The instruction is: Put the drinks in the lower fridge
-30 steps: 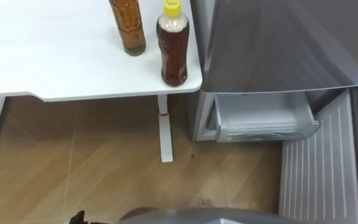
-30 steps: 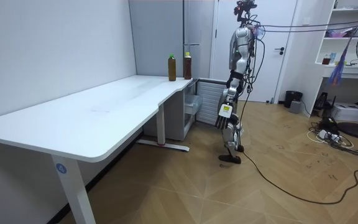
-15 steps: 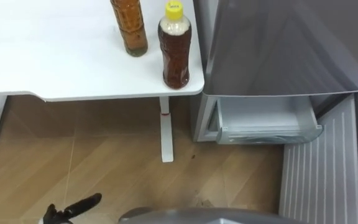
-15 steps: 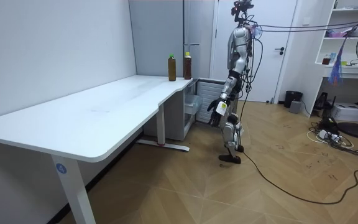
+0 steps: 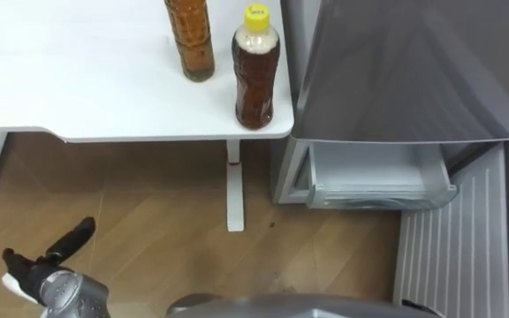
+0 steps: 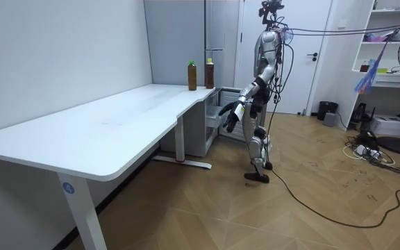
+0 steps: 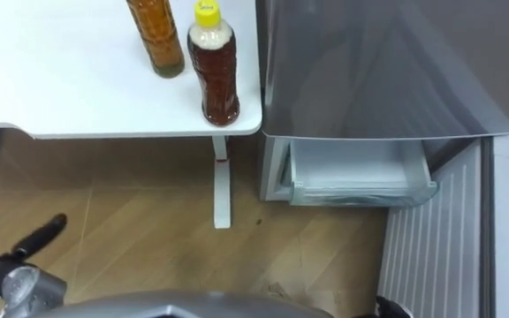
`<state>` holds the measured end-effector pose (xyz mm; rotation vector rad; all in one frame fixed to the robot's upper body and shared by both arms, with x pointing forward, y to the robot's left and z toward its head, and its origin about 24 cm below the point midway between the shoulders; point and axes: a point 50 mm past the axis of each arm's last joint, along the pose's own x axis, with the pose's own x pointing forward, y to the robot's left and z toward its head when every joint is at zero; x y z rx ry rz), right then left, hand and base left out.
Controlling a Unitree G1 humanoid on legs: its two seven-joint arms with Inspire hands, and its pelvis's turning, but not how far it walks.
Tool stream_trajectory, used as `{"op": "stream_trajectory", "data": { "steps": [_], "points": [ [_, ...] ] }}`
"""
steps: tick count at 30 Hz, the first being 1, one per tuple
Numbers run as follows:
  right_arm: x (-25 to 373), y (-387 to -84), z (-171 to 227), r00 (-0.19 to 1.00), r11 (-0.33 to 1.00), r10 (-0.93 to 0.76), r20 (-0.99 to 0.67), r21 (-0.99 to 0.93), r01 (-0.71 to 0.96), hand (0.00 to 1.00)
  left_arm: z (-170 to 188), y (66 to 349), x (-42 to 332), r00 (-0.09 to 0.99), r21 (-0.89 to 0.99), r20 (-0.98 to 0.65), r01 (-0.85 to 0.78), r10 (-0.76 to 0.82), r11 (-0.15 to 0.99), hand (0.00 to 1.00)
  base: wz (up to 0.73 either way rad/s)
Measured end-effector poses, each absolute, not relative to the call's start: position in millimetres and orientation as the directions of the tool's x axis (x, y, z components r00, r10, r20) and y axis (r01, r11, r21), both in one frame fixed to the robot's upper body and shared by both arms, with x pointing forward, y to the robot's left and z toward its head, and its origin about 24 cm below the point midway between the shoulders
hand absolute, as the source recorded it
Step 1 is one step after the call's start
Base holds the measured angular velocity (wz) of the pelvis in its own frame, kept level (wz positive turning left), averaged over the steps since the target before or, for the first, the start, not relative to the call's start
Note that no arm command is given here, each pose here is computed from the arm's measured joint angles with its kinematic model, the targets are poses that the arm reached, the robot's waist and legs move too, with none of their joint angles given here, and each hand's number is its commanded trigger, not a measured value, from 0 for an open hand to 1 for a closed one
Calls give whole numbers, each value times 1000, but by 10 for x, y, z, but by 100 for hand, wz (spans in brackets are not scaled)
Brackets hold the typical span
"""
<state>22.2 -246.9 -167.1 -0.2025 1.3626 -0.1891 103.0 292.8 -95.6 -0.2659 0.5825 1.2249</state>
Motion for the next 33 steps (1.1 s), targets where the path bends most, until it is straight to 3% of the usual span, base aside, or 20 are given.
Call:
{"op": "stream_trajectory", "data": {
  "steps": [5, 15, 20, 29, 33],
  "points": [
    [178, -2481, -1667, 193, 971, -239, -952, -236, 37, 0, -740, 2971, 1125, 233, 60, -469, -954, 852, 294, 0, 1],
    [165, -2497, -1655, 220, 976, -220, -950, -216, 39, 0, -49, 2945, 1481, 440, 9, -82, -897, 894, 442, 0, 4],
    [161, -2491, -1656, 232, 977, -215, -949, -212, 36, 0, 327, 2821, 1667, 560, -11, 113, -825, 821, 565, 0, 6],
    [198, -2467, -1665, 239, 985, -169, -956, -168, 25, 0, 794, 2659, 1806, 682, -60, 305, -682, 664, 729, 0, 1],
    [228, -2482, -1660, 246, 986, -167, -955, -165, 27, 0, 830, 2536, 1864, 749, -47, 321, -599, 580, 799, 0, -1]
  ]
}}
